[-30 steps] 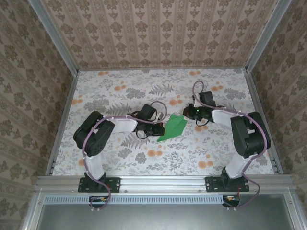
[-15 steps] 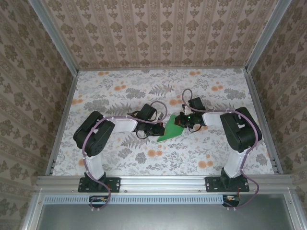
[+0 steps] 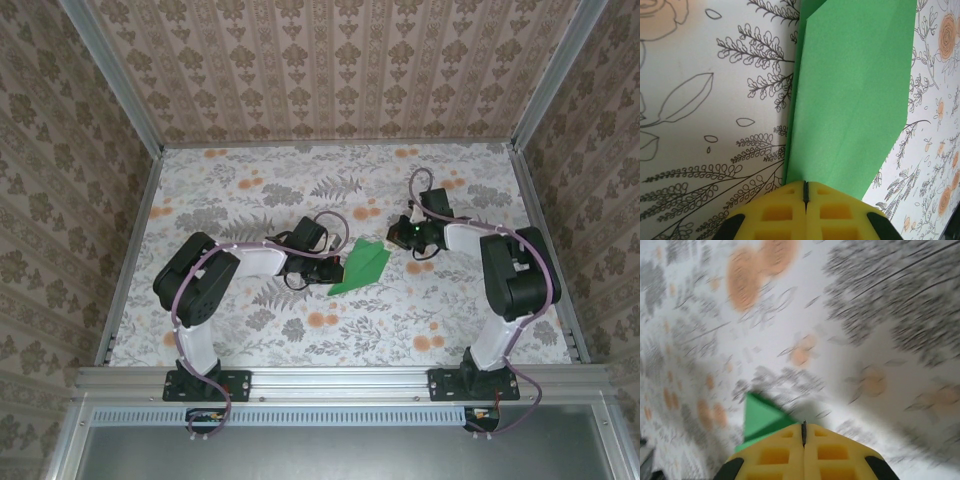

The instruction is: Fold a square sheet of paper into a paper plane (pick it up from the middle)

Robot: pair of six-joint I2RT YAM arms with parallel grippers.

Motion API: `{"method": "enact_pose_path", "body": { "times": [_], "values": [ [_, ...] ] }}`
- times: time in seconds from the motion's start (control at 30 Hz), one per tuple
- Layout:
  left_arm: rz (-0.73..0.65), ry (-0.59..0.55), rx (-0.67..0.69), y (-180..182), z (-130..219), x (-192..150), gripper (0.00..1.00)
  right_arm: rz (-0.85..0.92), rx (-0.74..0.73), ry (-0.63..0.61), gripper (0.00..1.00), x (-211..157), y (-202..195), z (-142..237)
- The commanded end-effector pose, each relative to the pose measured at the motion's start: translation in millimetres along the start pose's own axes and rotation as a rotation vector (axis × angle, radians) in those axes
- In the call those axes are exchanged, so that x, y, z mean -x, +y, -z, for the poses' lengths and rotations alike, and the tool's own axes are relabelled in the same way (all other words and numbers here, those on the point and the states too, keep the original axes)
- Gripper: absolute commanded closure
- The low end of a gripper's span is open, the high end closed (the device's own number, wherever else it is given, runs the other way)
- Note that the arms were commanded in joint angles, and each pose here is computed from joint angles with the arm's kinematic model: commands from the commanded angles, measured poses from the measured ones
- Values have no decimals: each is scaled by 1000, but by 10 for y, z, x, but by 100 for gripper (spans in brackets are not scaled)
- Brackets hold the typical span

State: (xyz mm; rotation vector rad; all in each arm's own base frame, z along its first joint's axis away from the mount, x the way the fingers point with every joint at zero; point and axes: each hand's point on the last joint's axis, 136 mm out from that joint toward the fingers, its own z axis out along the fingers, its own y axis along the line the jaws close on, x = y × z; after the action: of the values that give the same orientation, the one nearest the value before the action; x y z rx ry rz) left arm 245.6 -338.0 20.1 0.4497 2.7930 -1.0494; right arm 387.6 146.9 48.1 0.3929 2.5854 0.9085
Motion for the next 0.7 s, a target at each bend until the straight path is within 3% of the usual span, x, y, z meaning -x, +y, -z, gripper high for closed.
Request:
{"method": "enact_pose_path", "body": {
  "times": [0.0,0.27,0.47,0.67],
  "values": [
    [83,133,121,361,-103,-428,100,33,19,41,98,-306,196,60],
    [74,114,116,329,-90,-373,100,15,116,184,98,-911,568,-260],
    [65,105,99,274,-78,-340,100,-28,95,240,98,-1097,439,-454],
    [50,69,51,158,-25,-270,100,-40,-23,248,99,-1168,168,-486]
  ]
}}
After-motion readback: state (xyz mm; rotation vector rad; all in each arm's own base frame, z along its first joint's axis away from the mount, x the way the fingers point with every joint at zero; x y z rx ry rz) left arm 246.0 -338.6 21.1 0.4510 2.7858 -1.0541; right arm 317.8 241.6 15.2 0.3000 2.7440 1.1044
